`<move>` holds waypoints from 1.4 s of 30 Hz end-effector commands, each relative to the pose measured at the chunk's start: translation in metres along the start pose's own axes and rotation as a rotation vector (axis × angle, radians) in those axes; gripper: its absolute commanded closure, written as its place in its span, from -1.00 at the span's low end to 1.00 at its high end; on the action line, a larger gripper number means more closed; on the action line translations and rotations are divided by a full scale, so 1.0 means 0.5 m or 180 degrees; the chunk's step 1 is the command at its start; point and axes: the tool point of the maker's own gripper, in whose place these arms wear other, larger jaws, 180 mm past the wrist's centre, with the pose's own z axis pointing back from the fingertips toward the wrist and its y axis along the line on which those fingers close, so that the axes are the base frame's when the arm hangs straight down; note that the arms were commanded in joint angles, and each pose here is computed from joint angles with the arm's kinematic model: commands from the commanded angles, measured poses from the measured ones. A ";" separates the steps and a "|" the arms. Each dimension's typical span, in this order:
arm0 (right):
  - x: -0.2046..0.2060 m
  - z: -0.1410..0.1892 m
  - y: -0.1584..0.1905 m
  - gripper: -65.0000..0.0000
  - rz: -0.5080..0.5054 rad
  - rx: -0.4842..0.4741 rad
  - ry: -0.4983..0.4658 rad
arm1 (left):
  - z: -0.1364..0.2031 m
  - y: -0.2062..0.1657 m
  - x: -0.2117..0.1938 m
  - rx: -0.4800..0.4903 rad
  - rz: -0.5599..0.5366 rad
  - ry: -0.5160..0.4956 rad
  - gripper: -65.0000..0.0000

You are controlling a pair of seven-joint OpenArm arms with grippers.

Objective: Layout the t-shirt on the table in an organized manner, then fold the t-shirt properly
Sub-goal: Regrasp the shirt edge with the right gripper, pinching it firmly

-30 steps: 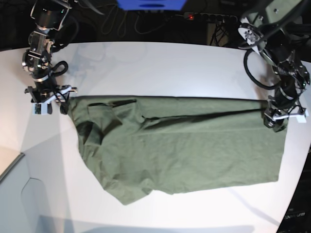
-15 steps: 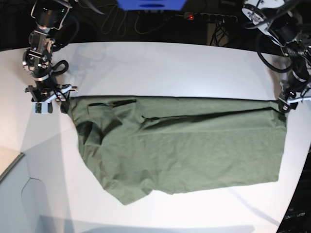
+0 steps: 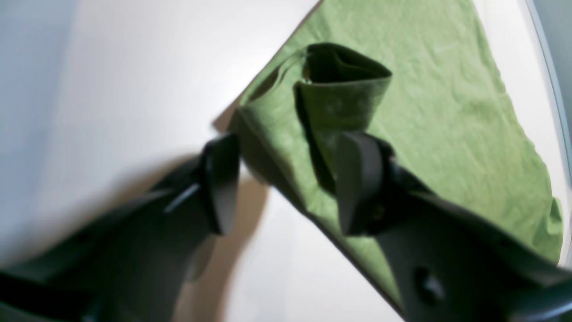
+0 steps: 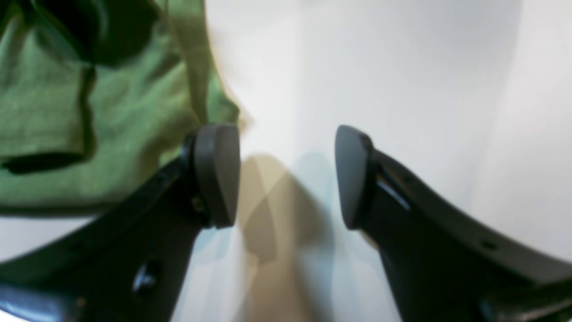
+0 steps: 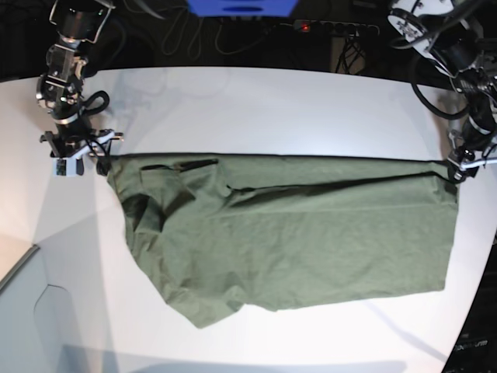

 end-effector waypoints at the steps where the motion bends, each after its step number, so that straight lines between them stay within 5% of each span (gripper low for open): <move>1: 0.032 -0.001 -0.012 -0.04 0.0017 -0.0043 -0.0171 | 0.001 -0.016 0.050 -0.0077 -0.0035 -0.0232 0.10; 4: 0.029 0.002 -0.015 -0.04 0.0028 -0.0049 -0.0166 | -0.002 -0.021 0.059 -0.0090 -0.0023 -0.0324 0.29; 21: 0.031 0.005 -0.026 -0.04 0.0061 -0.0071 -0.0158 | -0.037 0.013 0.005 -0.0013 0.0269 -0.0134 0.34; 26: 0.031 0.005 -0.029 -0.05 0.0070 -0.0075 -0.0158 | -0.037 0.013 0.007 -0.0015 0.0267 -0.0136 1.00; 42: 0.044 -0.001 -0.020 -0.28 0.0046 -0.0046 -0.0209 | -0.036 0.014 0.007 -0.0011 0.0256 -0.0109 1.00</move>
